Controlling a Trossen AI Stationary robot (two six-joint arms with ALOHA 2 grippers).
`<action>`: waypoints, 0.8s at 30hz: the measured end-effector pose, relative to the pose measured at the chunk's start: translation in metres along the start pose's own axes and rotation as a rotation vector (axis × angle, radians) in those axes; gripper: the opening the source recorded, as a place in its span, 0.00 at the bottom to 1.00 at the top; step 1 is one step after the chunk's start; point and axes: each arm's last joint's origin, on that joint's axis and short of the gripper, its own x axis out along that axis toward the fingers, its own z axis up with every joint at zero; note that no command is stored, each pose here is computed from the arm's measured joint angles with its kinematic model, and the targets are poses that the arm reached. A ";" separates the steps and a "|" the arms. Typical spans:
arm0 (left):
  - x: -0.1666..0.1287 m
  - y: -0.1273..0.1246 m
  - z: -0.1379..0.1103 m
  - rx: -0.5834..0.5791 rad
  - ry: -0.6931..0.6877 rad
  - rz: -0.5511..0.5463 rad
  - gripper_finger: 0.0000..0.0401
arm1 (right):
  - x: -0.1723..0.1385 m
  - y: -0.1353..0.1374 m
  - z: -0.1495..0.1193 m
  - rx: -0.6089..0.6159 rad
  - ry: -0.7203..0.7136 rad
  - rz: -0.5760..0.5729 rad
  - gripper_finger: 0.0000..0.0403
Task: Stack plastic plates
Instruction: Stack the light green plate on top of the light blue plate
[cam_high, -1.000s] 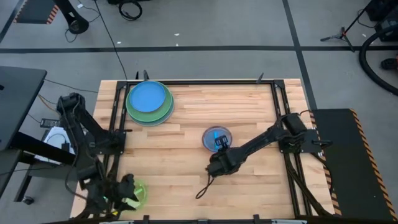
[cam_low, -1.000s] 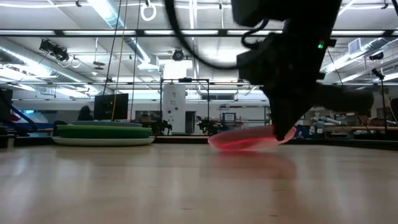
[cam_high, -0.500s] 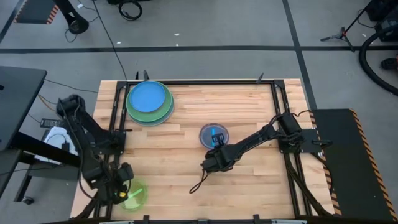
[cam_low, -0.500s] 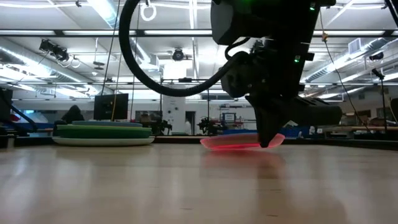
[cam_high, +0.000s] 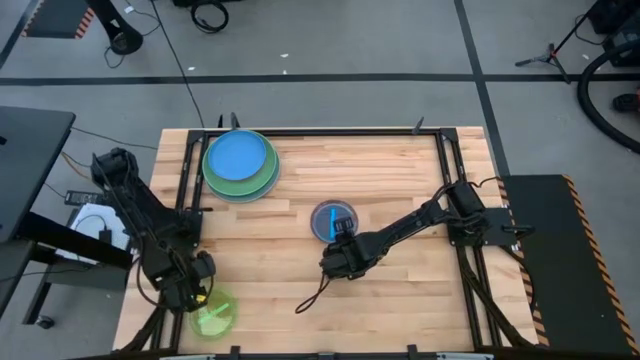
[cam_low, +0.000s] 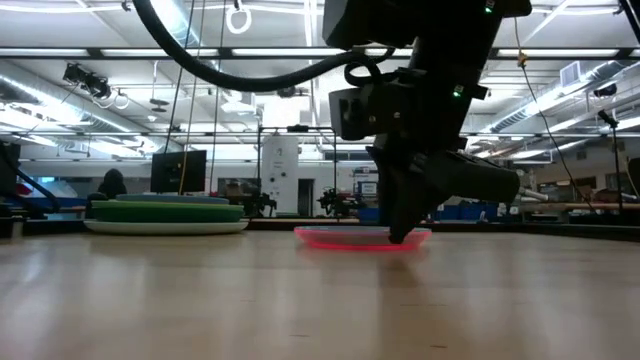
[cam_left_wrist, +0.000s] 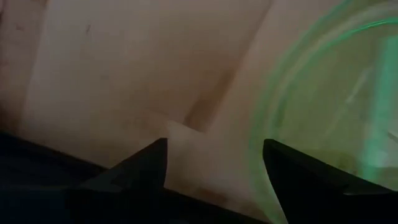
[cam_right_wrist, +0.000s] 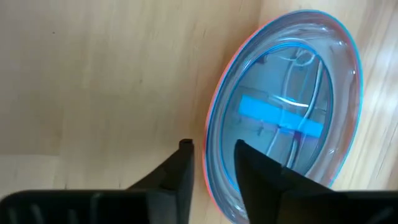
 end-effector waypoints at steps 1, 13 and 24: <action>0.003 0.003 0.000 0.000 0.001 0.004 0.67 | 0.000 0.000 0.000 -0.002 -0.002 0.000 0.32; 0.003 0.014 0.001 0.005 -0.019 -0.137 0.62 | -0.002 0.005 0.000 -0.019 -0.001 0.022 0.39; -0.001 0.016 0.003 -0.010 -0.054 -0.145 0.61 | -0.001 0.003 0.000 -0.011 -0.005 0.021 0.39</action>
